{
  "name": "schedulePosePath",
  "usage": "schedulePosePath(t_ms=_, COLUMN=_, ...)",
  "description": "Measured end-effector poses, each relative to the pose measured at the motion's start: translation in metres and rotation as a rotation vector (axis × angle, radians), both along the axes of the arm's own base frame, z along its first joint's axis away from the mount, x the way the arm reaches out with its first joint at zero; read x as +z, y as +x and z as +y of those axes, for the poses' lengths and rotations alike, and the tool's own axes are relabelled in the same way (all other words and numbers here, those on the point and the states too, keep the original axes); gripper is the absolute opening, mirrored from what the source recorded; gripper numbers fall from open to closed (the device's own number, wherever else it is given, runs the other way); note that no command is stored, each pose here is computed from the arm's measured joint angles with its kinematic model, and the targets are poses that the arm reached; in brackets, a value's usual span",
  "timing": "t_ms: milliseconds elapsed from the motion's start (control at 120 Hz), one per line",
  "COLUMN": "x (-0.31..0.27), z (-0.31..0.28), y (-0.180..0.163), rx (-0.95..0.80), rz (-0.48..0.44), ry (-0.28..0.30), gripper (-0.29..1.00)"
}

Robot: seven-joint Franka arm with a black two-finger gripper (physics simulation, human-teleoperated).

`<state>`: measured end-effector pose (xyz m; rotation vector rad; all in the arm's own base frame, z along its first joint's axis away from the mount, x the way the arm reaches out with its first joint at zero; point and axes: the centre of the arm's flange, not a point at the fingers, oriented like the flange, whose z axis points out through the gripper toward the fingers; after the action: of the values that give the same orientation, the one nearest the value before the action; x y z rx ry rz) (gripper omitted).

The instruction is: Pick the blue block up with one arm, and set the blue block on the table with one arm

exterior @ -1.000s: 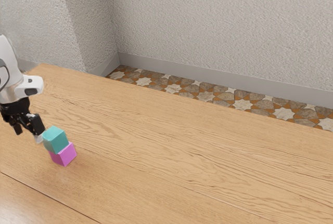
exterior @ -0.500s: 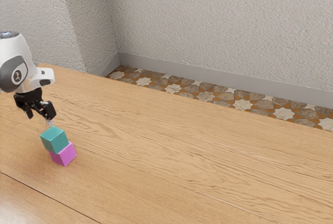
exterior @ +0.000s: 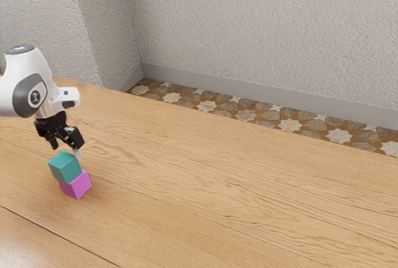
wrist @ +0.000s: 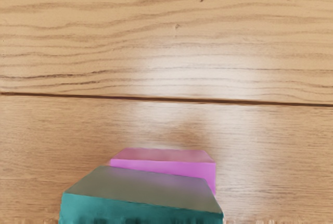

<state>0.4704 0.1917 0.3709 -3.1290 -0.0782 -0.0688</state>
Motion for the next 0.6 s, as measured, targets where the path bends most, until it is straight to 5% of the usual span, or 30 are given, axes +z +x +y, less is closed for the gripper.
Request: schedulePosePath(t_ms=600, x=-0.022, z=0.003, y=-0.001, rx=-0.004, rz=0.009, ry=0.006, gripper=0.7)
